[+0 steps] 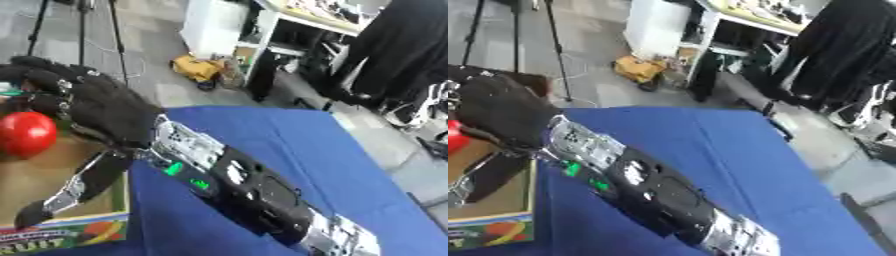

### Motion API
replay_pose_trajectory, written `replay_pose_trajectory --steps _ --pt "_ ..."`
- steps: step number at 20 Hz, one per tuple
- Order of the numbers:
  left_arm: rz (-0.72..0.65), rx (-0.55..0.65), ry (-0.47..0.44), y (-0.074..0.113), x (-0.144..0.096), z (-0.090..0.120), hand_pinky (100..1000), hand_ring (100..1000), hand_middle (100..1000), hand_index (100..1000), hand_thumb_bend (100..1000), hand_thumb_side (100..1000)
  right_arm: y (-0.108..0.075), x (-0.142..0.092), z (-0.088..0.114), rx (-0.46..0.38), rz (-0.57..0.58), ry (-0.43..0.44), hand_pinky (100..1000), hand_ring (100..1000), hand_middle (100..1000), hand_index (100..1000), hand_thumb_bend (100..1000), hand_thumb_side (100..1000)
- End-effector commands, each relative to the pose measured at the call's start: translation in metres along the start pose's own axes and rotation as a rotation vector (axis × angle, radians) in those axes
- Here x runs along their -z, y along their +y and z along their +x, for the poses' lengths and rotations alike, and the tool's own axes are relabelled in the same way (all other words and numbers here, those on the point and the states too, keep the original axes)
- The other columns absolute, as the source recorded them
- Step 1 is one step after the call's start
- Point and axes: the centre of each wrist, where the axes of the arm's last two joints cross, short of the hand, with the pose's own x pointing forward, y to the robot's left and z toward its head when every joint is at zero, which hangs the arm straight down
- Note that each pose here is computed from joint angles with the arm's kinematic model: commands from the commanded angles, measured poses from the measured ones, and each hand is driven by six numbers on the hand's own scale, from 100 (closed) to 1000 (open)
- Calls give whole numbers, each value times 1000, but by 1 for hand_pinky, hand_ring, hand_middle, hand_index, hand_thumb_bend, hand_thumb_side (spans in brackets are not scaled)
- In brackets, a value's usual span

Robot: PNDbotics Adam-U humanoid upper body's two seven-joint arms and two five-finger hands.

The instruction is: Pick up objects on the table and place them in the box.

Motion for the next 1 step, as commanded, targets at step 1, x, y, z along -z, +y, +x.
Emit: replay_pose_trajectory --steps 1 --pt "7 24 -13 6 1 3 159 144 551 283 100 812 -28 0 -4 -17 -76 15 644 917 855 793 792 1000"
